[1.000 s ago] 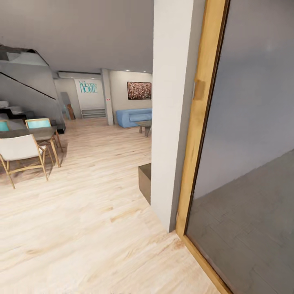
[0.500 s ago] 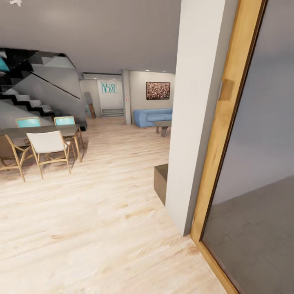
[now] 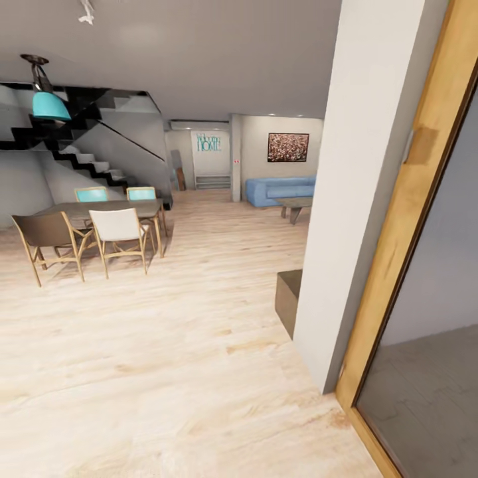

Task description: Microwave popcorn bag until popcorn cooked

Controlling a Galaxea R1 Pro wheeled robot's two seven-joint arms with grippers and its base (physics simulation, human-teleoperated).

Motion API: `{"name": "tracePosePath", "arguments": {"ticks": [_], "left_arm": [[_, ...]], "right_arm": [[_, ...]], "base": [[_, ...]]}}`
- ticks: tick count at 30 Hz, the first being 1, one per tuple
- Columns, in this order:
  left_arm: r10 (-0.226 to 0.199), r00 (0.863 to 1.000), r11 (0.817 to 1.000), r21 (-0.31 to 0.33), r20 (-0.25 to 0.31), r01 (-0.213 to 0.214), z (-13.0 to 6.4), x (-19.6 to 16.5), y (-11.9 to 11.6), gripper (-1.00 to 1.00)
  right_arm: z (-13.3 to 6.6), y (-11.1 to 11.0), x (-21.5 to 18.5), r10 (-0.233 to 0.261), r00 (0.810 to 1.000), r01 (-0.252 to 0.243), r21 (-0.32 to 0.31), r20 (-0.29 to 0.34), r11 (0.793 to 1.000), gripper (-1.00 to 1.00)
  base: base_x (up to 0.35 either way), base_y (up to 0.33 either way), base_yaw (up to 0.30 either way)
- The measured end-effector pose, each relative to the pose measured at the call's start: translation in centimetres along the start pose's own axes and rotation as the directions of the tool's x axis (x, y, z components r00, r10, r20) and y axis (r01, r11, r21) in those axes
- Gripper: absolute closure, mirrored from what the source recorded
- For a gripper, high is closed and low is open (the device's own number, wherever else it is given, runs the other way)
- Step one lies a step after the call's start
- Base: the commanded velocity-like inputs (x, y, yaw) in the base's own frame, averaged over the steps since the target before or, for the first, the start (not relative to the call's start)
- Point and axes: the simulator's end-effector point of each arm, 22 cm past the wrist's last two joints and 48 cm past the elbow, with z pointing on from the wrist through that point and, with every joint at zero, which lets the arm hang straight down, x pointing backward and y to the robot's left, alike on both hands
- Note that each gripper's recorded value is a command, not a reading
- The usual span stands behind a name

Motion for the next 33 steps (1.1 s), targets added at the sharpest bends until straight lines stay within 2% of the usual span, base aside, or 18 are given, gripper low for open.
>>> {"name": "tracePosePath", "arguments": {"ticks": [33], "left_arm": [[0.001,1.000,1.000,0.000,0.000,-0.001,0.00,0.00,0.00,-1.00]], "right_arm": [[0.00,0.02,0.01,0.000,1.000,0.000,0.000,-0.001,1.000,-1.00]], "base": [[0.000,0.000,0.288]]}}
